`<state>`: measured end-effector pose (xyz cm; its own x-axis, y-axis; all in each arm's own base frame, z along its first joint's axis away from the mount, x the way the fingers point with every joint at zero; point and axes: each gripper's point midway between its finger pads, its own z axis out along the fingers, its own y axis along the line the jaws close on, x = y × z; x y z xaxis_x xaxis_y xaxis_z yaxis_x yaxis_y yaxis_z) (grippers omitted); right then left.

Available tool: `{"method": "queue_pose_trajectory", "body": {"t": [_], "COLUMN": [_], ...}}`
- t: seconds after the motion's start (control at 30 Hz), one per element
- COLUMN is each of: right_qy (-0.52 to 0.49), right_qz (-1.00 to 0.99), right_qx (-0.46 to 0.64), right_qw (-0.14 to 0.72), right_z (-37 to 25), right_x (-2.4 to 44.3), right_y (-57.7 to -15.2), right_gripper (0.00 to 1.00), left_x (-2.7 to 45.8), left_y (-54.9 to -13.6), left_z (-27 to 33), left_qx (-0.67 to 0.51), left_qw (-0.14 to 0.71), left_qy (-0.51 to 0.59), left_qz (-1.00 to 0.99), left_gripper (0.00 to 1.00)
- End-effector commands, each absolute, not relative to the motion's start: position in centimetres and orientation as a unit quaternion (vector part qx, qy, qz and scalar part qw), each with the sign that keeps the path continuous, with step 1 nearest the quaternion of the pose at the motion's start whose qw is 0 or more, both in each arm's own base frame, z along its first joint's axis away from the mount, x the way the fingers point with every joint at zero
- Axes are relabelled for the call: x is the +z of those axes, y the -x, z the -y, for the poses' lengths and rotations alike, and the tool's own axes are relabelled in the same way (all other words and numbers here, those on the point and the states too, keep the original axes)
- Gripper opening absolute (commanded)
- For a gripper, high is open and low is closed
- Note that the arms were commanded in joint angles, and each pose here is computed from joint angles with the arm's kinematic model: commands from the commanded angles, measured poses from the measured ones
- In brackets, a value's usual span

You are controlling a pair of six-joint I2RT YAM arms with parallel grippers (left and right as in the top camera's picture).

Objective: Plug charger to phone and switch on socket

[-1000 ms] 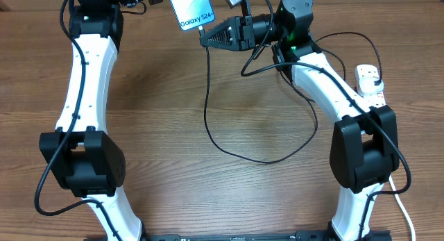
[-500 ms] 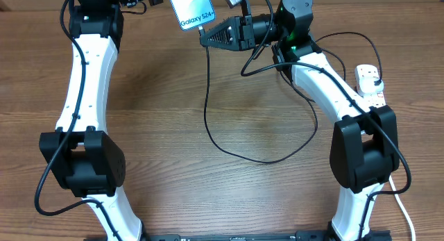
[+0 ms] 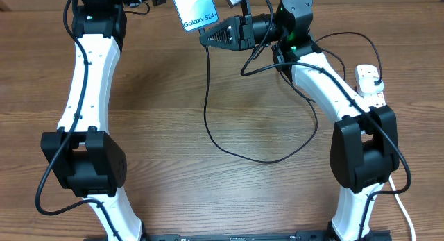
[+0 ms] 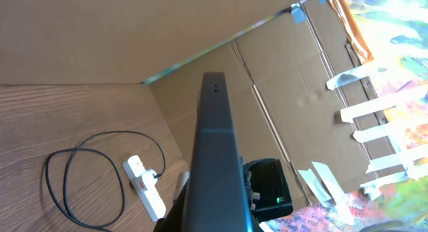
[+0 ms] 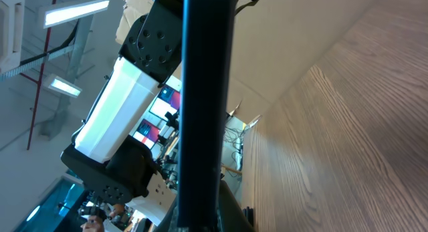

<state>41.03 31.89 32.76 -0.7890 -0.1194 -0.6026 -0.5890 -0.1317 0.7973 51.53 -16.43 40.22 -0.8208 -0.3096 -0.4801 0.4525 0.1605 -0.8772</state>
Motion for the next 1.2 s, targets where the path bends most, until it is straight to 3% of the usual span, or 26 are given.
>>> {"method": "queue_pose_trajectory", "body": {"t": [0.0, 1.17], "right_qy": [0.300, 0.302], "right_qz": [-0.624, -0.624], "right_qx": [0.697, 0.697], "right_qw": [0.189, 0.186], "right_z": [-31.54, -31.52], "right_x": [35.39, 35.32], "right_y": [-40.07, -39.94], "right_gripper": [0.04, 0.04], "left_x": [41.87, 41.82], "left_y": [-51.21, -51.89], "left_z": [16.01, 15.09], "left_qx": [-0.638, -0.634], "left_qw": [0.326, 0.334], "left_qy": [-0.070, -0.050], "left_qz": [-0.695, -0.696], "left_gripper": [0.04, 0.04]}}
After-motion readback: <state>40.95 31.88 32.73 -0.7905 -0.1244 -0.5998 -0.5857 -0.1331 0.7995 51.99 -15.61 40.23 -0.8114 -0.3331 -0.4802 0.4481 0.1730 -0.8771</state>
